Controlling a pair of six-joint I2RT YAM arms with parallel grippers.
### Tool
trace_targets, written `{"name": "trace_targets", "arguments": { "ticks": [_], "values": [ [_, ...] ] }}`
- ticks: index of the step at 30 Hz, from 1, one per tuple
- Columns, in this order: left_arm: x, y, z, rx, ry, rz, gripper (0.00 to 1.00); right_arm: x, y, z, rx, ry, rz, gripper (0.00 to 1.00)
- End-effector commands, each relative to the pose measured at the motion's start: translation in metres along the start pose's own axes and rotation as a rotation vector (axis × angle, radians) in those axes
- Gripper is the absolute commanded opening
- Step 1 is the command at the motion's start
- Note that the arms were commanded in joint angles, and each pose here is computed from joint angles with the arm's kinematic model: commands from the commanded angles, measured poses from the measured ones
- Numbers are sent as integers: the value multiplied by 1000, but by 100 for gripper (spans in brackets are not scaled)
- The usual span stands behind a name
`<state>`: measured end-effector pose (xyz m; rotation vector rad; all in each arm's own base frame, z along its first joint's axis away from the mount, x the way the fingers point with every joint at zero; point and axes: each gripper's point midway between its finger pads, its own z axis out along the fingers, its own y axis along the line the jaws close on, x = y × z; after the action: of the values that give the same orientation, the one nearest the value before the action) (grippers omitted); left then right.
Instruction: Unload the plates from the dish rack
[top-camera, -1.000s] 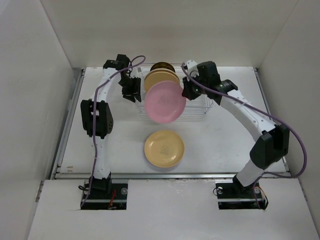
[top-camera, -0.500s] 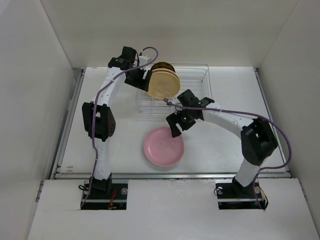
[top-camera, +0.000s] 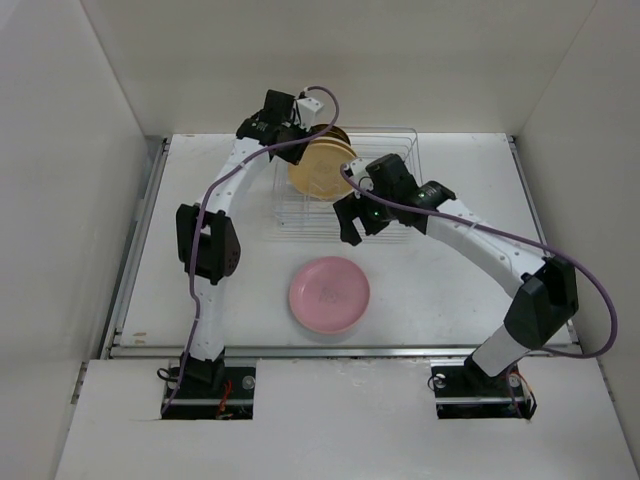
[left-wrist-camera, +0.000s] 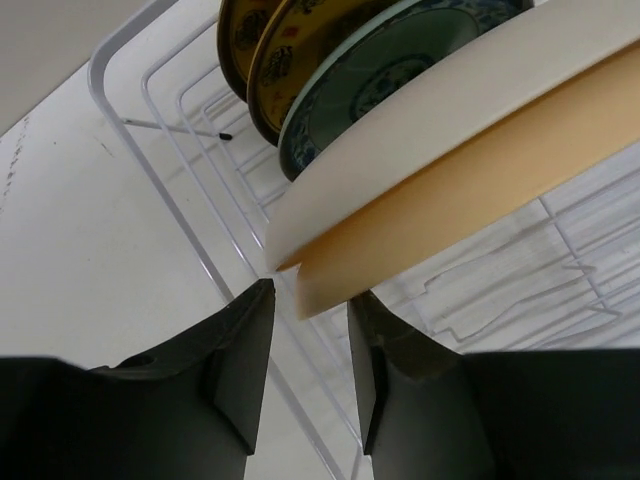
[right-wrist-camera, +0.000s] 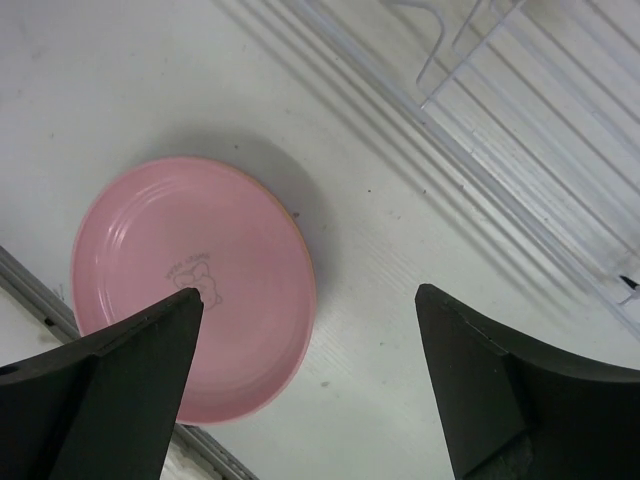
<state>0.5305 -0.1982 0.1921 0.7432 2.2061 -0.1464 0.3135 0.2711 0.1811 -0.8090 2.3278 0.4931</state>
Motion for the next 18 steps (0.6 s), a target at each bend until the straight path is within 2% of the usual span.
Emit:
{"name": "trace_targets", "arguments": {
  "ticks": [1,6,9,10,18],
  "values": [
    [-11,15,-1,-57,-39,6,32,-22,-1,-10,37,-74,-5,94],
    [-4,15,9,-53,-17,36,48,-19,1,-4,19,-54,-3,94],
    [1,10,13,-23,-6,44,42,-19,1,-4,19,-54,-3,94],
    [3,9,13,-20,4,44,35,-19,1,-4,19,-54,-3,94],
    [7,6,7,-12,24,20,9,-17,1,-4,20,-35,0,94]
  ]
}}
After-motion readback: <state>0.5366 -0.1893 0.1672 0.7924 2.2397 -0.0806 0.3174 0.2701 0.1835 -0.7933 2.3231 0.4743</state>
